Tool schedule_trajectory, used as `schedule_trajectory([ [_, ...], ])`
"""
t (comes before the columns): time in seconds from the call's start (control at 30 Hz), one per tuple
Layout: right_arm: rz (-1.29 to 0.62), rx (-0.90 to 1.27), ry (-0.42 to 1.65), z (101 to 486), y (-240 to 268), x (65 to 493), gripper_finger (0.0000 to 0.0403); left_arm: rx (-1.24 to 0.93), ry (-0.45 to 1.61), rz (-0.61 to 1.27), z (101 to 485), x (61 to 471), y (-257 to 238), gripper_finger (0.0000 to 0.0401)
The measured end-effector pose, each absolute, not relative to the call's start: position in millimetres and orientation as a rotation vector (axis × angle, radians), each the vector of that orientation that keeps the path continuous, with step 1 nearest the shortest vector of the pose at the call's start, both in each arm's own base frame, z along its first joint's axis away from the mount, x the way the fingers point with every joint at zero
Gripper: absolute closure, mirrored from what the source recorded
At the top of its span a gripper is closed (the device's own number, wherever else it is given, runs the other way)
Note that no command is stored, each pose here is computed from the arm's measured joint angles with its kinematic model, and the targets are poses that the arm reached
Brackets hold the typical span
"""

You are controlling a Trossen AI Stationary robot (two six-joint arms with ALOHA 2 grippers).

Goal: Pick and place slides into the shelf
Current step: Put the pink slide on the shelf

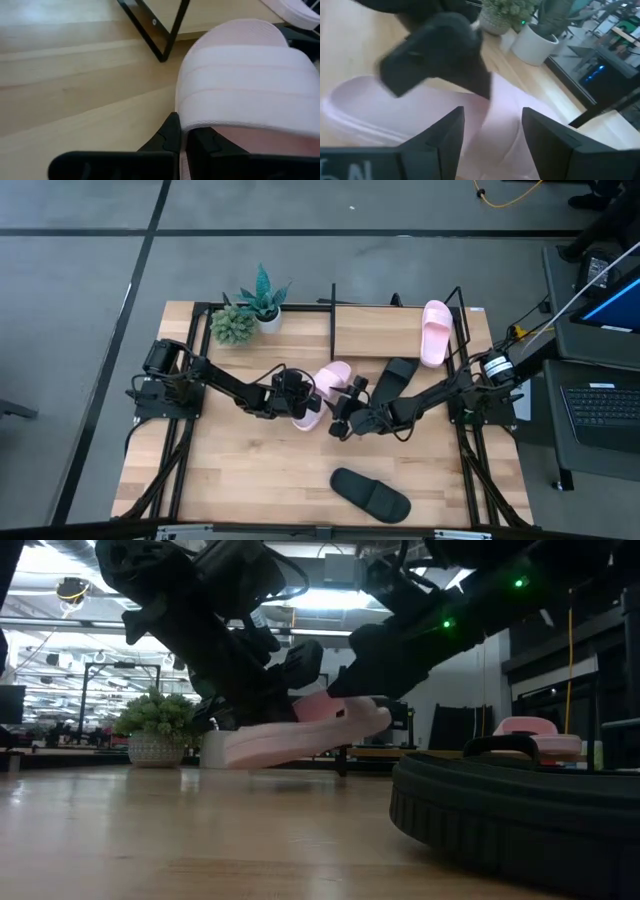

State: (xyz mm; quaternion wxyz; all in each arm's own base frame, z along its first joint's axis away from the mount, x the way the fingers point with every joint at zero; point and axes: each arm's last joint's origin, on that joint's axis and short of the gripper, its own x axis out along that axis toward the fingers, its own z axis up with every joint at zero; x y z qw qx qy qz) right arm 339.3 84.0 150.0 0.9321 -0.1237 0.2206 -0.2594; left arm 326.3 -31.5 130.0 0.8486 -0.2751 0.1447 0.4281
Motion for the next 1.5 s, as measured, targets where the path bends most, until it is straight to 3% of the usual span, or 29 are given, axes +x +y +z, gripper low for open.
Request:
schedule_trajectory([
  [0.77, -0.679, -0.482, 0.547, 146, 77, 333, 0.0202, -0.550, 0.305, 0.780, 135, 331, -46, 0.0399],
  [1.5, -0.672, -0.518, 0.567, 146, 77, 332, 0.0203, -0.499, 0.286, 0.701, 143, 333, -66, 0.0399],
])
